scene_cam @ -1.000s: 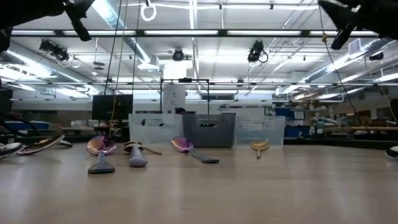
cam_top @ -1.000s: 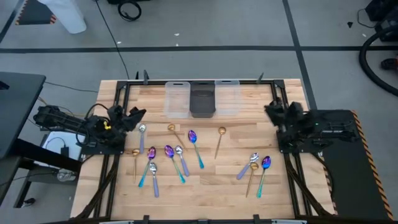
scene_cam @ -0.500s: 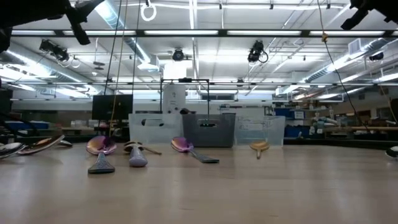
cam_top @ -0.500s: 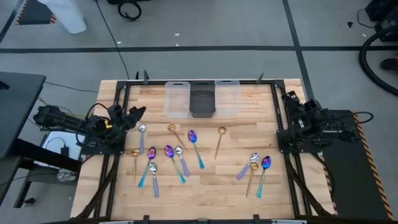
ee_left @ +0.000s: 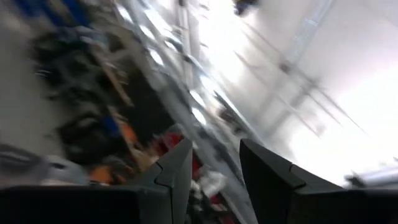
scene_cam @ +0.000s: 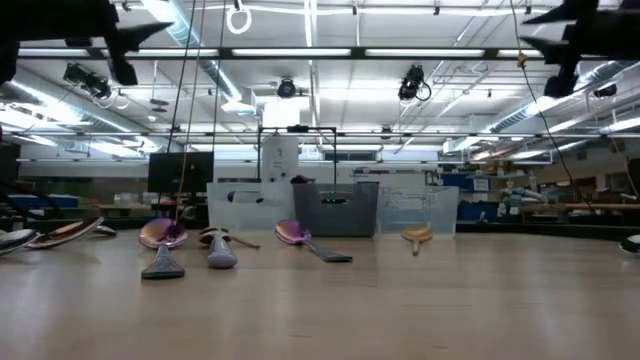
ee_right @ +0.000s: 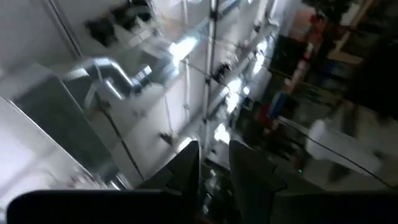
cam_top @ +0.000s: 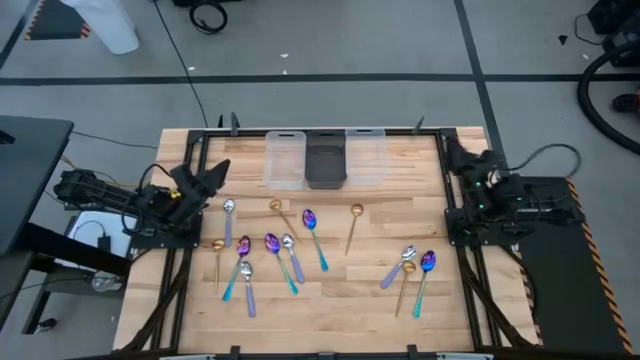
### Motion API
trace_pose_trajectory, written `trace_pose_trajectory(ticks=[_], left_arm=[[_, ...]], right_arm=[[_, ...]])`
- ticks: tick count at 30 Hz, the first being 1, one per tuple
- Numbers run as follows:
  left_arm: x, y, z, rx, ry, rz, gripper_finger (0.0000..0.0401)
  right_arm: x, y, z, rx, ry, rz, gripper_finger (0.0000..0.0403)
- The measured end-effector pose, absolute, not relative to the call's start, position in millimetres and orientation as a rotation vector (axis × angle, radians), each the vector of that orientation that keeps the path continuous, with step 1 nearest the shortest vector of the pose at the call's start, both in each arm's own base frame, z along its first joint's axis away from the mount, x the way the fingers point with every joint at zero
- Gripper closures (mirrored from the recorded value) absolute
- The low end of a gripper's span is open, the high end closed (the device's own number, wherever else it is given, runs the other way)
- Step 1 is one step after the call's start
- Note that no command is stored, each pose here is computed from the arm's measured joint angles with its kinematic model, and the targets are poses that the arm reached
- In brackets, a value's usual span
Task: Sort silverware by color (type)
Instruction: Put the right blue spoon into the right transparent bin
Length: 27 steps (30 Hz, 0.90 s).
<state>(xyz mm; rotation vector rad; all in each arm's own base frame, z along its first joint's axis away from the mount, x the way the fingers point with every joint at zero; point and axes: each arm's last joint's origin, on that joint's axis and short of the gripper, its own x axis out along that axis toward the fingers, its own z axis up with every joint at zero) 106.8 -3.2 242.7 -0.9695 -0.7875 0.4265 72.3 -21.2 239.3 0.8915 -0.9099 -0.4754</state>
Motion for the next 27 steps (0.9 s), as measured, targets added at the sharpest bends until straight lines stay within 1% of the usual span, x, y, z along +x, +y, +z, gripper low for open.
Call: trace_pose_trajectory(ticks=[4,6,11,14,20,27], left_arm=[[108,-2,238,-0.96,-0.755,0.528,0.0259],[110,-2,236,-0.967,-0.742,0.544,0.026],[114,-3,232,-0.937,-0.673,0.568,0.026],[122,-5,240,-0.89,-0.57,0.591,0.026],[132,-7,268,-0.805,-0.259,0.604,0.026],[135,-3,292,-0.782,-0.085,0.624,0.026]], right_arm=[[93,-21,233,0.946,-0.677,-0.512,0.0319],[101,-21,233,0.97,-0.584,-0.535,0.0326],[118,-19,244,0.933,-0.383,-0.544,0.034],[128,-18,252,0.914,-0.267,-0.539,0.0346],[144,-16,266,0.869,-0.02,-0.559,0.0349],[160,-12,278,0.851,0.326,-0.506,0.0349]])
